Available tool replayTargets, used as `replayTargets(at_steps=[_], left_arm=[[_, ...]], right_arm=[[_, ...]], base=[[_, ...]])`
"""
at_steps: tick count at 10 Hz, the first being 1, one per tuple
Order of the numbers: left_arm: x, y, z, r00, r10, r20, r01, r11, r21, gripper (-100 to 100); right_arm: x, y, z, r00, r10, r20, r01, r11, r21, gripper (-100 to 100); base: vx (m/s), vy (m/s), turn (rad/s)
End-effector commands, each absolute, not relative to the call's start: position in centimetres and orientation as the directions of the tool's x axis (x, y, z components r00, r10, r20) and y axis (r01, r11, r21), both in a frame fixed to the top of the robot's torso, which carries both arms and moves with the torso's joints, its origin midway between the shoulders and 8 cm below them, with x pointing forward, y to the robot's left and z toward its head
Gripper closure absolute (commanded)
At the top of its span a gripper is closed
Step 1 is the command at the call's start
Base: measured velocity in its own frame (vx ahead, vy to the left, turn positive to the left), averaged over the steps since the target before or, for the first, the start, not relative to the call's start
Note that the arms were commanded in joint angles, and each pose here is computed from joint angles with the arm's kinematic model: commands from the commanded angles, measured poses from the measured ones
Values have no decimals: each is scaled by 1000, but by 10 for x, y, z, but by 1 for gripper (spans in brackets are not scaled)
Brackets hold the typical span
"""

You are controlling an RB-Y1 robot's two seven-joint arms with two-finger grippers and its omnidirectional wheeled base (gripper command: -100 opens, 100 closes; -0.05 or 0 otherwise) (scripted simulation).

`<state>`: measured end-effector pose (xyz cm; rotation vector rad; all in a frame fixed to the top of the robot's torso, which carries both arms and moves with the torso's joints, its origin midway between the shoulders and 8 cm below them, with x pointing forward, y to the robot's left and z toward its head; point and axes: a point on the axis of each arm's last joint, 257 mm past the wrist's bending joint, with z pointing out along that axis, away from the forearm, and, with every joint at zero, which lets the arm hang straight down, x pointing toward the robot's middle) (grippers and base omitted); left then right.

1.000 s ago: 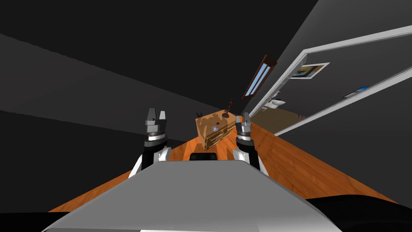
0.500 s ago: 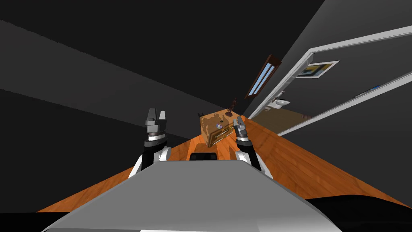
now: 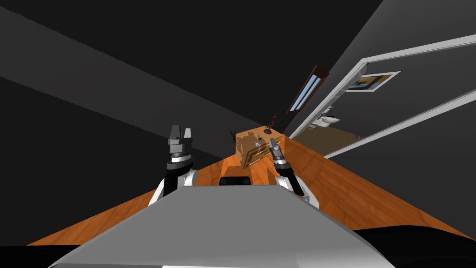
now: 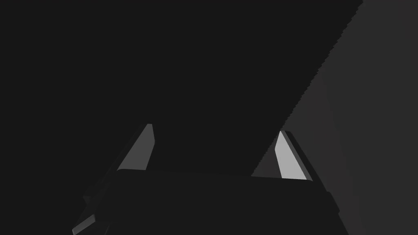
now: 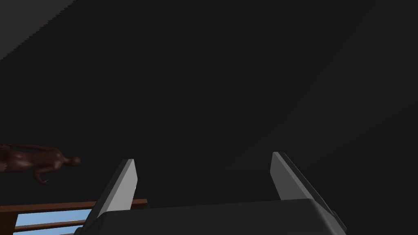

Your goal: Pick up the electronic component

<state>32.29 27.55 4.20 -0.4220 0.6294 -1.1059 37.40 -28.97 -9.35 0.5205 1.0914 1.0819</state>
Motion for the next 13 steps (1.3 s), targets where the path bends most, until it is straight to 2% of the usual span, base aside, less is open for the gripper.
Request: replayTargets(at_steps=[1,5,13], left_arm=[[323,275,42,305,-917,-257,689,398,-605,0],[323,275,42,305,-917,-257,689,398,-605,0],[323,275,42,305,-917,-257,689,398,-605,0]], right_arm=[[376,-295,-115,27,868,-496,-405,463,788,-100],[379,-312,-160,-30,815,-579,-323,540,777,-100],[368,-369,-261,-203,633,-747,-143,736,662,-100]], base=[[-45,119,63],[-44,111,62],[12,86,75]])
